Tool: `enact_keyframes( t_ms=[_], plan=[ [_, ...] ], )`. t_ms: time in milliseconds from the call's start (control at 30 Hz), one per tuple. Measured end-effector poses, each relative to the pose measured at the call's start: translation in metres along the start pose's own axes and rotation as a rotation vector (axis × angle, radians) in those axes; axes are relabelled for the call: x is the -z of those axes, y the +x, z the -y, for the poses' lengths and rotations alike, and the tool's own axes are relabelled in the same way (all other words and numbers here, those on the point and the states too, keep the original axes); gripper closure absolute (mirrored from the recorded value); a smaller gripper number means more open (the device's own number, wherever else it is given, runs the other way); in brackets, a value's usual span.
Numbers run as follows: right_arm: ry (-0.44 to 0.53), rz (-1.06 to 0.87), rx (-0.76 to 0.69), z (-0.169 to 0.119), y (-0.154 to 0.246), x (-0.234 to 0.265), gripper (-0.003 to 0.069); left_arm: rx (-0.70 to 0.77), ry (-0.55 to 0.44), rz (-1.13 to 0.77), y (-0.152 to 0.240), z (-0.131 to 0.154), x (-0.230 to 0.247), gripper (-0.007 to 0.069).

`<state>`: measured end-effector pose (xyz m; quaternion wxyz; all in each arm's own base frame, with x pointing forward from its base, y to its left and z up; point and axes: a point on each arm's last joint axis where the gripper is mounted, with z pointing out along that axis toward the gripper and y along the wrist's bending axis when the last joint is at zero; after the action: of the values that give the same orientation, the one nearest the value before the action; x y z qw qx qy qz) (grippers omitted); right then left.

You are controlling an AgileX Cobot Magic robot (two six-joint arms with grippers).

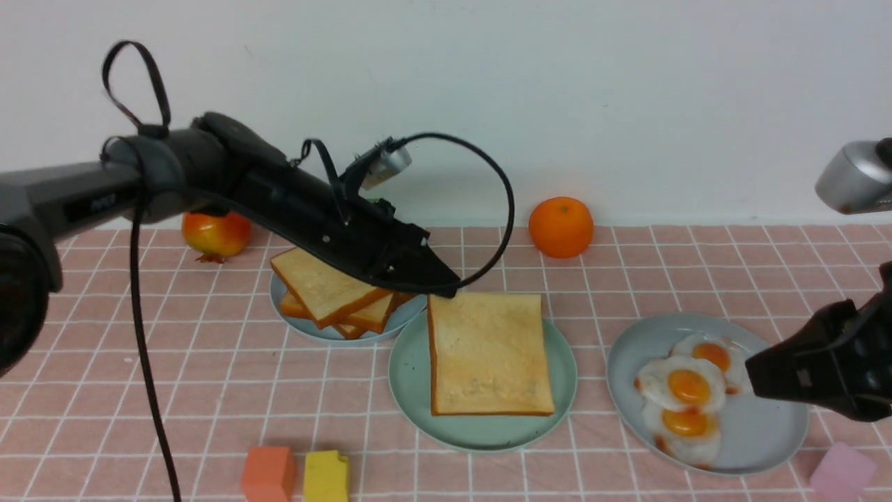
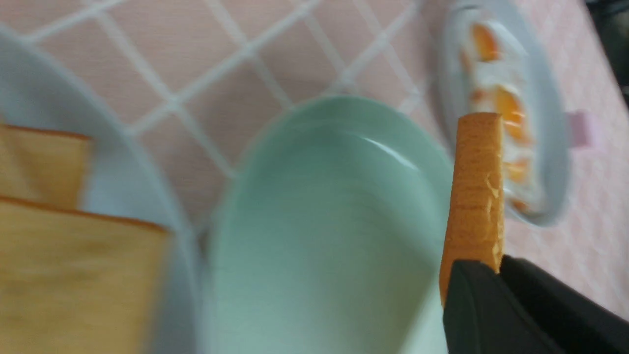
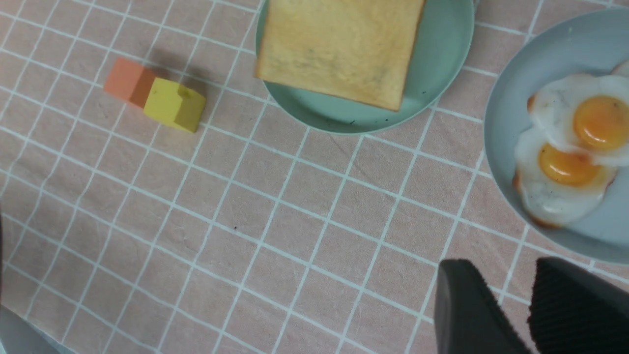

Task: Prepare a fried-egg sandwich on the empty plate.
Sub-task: Use the left arm to put a slice of bread into the empty plate in the middle

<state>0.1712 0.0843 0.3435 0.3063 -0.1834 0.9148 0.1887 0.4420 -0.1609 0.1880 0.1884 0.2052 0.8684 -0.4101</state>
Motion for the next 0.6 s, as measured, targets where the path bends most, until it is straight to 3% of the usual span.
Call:
enact_keyframes(
  t_ms=[433, 600],
  plan=[
    [0.024, 0.026, -0.057, 0.002, -0.002, 0.0, 0.0417, -0.018, -0.056, -0.008, 0.004, -0.013, -0.007, 0.0541],
    [0.151, 0.03, -0.219, 0.017, -0.007, -0.011, 0.0368, -0.02, -0.061, -0.009, 0.003, -0.013, -0.007, 0.0347]
  ],
)
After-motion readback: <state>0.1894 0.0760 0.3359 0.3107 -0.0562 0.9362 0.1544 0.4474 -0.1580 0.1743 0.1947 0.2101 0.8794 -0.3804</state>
